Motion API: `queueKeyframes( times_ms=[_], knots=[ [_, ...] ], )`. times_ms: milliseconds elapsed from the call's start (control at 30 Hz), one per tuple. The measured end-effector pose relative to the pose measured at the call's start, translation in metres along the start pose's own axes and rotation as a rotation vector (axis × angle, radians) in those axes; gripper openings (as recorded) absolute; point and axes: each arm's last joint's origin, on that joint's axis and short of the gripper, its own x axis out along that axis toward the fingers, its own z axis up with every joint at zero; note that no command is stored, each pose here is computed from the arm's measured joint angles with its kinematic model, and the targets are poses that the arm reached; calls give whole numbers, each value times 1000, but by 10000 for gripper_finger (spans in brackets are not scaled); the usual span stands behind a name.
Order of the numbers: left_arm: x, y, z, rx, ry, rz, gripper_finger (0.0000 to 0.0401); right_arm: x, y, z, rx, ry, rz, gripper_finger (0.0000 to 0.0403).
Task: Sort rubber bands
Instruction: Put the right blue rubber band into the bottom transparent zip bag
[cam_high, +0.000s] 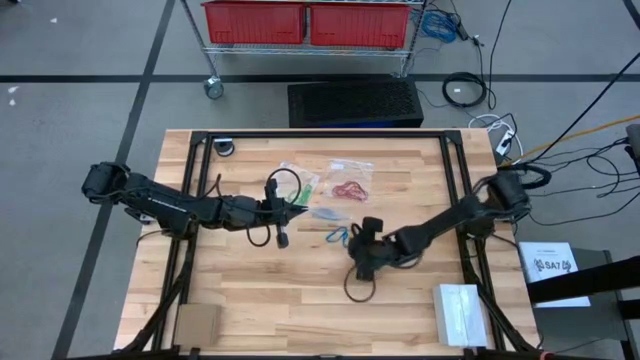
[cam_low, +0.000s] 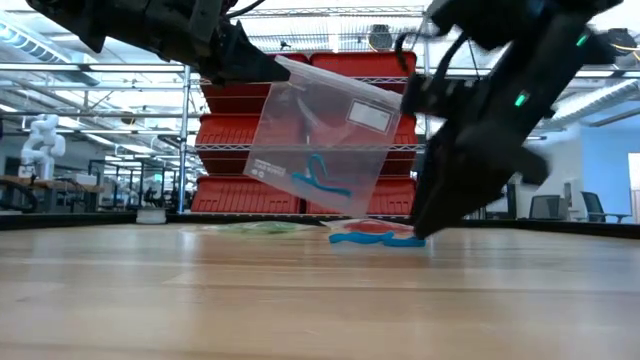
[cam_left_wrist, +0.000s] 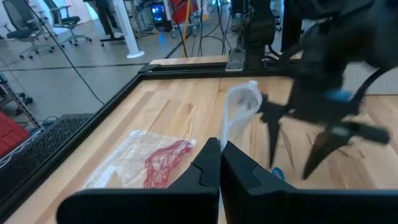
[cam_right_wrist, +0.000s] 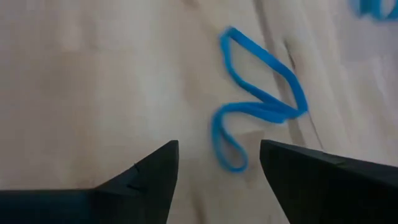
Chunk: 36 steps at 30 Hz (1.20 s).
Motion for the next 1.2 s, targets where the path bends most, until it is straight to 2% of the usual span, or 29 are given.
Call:
queueKeyframes(
  times_ms=[133,233,333,467,533,667,767,1033,1200],
  knots=[
    [0,0,0,0,1,0,1,12,-9,1,31,23,-22,217],
    [0,0,0,1,1,0,1,16,-13,3,55,35,22,199],
    [0,0,0,1,3,0,1,18,-13,4,61,31,40,149],
    [0,0,0,2,4,0,1,19,-14,5,55,59,114,38],
    [0,0,0,1,4,-1,1,18,-14,6,39,52,121,13],
    [0,0,-1,1,5,-1,1,6,-11,12,5,69,164,7],
    [0,0,-1,1,5,0,1,-17,-3,32,-41,-24,191,3],
    [0,0,-1,1,7,-1,1,-75,15,85,-172,-273,45,1],
    [0,0,-1,1,8,-1,1,-95,18,106,-272,-328,-76,1]
  ],
)
